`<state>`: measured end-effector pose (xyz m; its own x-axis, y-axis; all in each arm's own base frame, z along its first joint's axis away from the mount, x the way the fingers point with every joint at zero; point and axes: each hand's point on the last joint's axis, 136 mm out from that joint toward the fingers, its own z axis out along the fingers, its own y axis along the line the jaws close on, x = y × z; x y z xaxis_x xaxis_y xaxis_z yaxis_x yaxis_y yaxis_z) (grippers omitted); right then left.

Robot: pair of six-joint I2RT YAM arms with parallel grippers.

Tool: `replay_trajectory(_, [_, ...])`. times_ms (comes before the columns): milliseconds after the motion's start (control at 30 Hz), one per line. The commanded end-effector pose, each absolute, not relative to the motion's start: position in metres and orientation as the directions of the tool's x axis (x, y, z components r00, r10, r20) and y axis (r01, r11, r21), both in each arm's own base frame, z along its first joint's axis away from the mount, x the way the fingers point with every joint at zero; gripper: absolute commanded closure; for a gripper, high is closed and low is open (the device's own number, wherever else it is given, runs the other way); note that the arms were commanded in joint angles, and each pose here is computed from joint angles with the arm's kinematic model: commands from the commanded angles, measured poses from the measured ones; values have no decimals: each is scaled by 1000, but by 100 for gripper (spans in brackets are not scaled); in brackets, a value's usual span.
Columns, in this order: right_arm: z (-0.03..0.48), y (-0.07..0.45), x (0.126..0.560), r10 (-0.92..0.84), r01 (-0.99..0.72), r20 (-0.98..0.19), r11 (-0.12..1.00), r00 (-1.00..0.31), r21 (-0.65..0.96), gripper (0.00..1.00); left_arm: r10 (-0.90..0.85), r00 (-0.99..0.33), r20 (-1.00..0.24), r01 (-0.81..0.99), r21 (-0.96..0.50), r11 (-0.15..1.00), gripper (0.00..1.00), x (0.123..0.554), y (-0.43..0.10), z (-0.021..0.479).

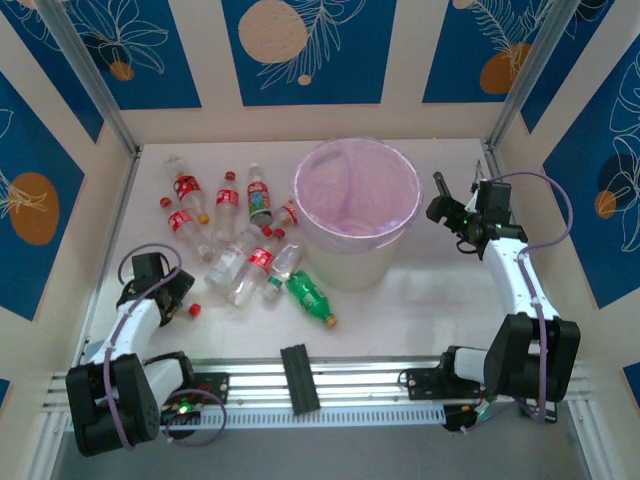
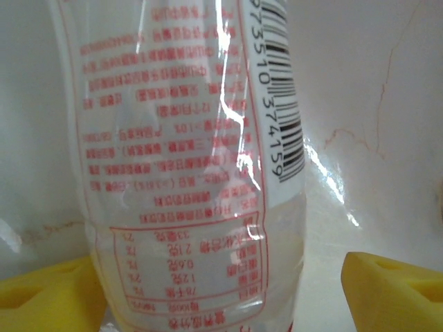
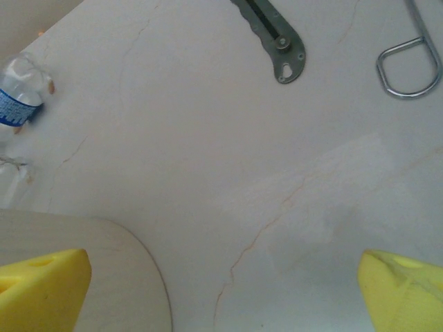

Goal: Put the plastic bottles in the bin

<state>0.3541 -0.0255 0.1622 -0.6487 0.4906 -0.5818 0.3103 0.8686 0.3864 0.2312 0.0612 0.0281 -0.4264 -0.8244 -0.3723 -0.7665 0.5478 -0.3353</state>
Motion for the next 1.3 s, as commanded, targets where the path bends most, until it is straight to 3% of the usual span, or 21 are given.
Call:
replay_trajectory(0, [189, -19, 355, 509, 275, -598, 854, -619, 443, 1, -845, -370, -385, -768, -385, 512, 19, 240, 65, 27])
replay_trajectory(400, [236, -21, 355, 561, 245, -643, 820, -522, 517, 1, -844, -380, -380, -754, -401, 520, 45, 243, 62, 23])
replay_trajectory(600, [275, 2, 344, 485, 61, -713, 845, -506, 531, 0, -804, -403, -438, -712, -401, 576, 47, 250, 65, 47])
replay_trajectory(800, [320, 2, 327, 471, 8, -787, 860, -397, 511, 1, -787, -378, -487, -633, -485, 604, 47, 268, 61, 96])
replay_trajectory(933, [364, 23, 318, 441, -99, -814, 855, -378, 509, 3, -750, -357, -556, -477, -582, 658, 50, 287, 45, 171])
replay_trajectory(1133, [436, 84, 306, 329, -297, -882, 852, -337, 431, 4, -557, -484, -675, -72, -603, 795, 52, 312, -40, 282])
replay_trajectory(1267, [460, 145, 300, 256, -455, -900, 793, -353, 405, 7, -438, -537, -721, 200, -613, 764, 59, 318, -108, 321])
